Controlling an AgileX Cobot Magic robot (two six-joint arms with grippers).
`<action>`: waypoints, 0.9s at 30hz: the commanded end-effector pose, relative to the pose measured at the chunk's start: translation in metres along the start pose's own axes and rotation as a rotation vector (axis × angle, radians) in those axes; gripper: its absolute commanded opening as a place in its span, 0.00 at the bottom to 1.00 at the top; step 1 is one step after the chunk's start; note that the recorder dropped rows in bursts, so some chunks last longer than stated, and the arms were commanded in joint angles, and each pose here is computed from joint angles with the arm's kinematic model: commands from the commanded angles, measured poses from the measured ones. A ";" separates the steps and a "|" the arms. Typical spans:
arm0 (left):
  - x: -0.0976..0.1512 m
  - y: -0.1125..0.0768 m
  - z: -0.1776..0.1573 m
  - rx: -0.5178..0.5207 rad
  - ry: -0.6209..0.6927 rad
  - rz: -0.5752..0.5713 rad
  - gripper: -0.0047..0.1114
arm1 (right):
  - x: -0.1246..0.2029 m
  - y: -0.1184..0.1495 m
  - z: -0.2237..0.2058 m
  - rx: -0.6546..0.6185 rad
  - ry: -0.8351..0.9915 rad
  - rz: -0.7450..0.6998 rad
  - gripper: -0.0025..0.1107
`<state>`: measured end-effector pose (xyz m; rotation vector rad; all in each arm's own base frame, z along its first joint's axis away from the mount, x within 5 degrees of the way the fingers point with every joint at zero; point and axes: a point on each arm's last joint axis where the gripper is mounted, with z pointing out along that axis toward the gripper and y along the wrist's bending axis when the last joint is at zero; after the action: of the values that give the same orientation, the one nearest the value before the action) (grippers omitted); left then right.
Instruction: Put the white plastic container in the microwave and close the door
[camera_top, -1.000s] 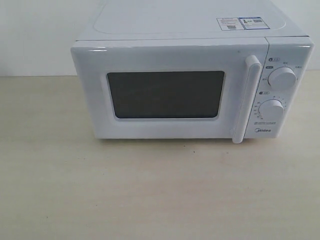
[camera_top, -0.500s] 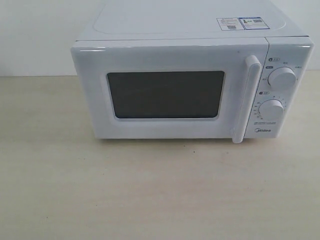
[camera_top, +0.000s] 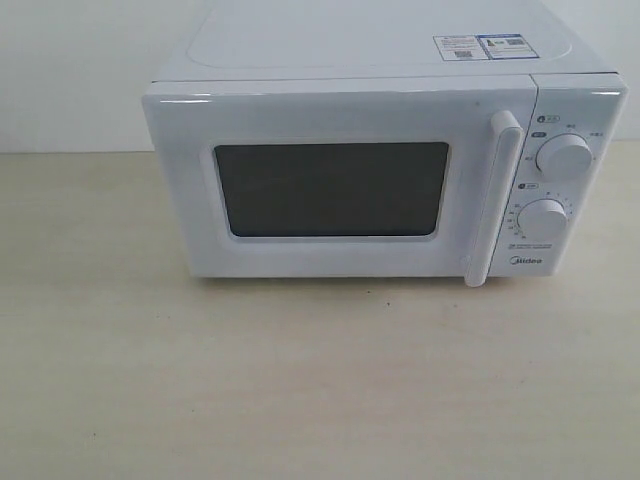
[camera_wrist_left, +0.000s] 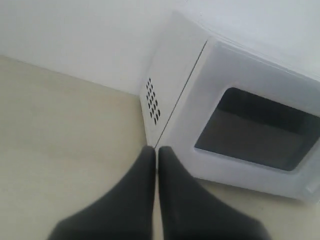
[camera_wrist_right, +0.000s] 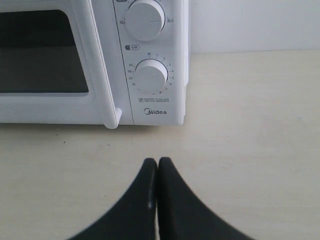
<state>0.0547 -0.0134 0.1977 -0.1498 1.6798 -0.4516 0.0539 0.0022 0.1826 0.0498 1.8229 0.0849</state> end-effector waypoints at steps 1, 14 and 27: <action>0.001 0.005 0.000 -0.046 0.007 0.152 0.08 | -0.001 0.000 0.000 0.002 -0.007 -0.002 0.02; 0.004 0.006 0.000 -0.061 0.045 0.306 0.08 | -0.001 0.000 0.000 0.002 -0.007 -0.002 0.02; 0.008 0.013 -0.001 -0.155 0.093 0.329 0.08 | -0.001 0.000 0.000 0.002 -0.007 -0.002 0.02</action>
<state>0.0542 -0.0060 0.1868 0.0455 1.7886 -0.1178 0.0539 0.0022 0.1826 0.0498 1.8229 0.0849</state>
